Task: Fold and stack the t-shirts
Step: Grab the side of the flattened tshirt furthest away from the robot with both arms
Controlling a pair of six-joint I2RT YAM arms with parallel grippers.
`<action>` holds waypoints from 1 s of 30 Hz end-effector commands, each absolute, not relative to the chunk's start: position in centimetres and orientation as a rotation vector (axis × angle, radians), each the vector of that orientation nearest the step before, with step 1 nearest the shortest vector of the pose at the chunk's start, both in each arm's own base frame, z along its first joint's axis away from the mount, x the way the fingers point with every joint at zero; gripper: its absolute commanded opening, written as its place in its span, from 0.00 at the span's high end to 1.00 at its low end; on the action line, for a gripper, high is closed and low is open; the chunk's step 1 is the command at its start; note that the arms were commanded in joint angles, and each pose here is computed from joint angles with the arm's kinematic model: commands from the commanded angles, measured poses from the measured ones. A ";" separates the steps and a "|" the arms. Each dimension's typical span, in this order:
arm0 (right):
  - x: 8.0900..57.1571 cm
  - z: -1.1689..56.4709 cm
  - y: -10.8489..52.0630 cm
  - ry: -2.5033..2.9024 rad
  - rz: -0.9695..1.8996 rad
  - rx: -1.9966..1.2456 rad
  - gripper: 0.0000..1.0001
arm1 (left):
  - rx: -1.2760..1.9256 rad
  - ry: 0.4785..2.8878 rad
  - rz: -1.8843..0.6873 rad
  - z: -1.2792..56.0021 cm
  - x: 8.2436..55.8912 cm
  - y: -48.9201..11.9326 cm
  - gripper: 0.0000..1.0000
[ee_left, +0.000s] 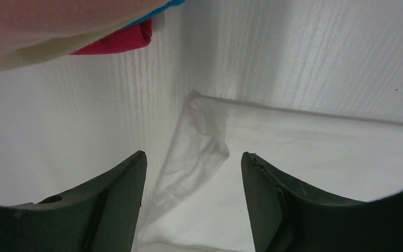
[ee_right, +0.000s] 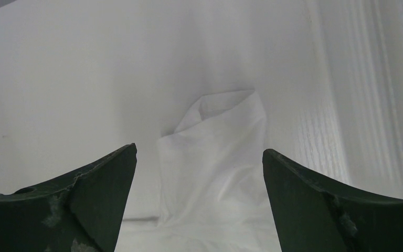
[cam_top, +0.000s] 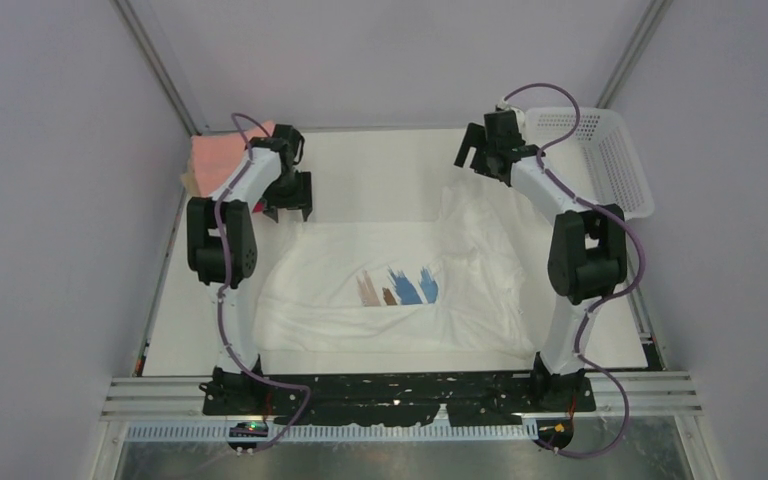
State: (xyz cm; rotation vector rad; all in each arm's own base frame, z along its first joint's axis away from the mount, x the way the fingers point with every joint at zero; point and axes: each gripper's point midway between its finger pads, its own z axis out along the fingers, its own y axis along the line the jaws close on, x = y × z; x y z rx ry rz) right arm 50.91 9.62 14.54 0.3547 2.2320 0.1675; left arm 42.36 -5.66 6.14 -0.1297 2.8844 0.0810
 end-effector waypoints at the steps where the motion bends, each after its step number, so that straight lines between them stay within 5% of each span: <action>1: 53.3 14.5 8.8 2.238 0.140 0.377 0.05 | -0.098 2.881 0.025 6.9 43.5 -6.9 0.33; 8: 55.6 12.8 8.7 2.255 0.184 0.432 0.05 | -0.166 2.888 0.068 6.5 44.5 -6.6 0.37; 14: 58.5 9.5 8.6 2.313 0.250 0.449 0.05 | -0.171 2.941 0.108 6.6 44.3 -6.3 0.51; 30: 57.3 7.0 8.6 2.398 0.237 0.415 0.05 | -0.549 2.948 0.155 6.3 42.2 -6.4 0.53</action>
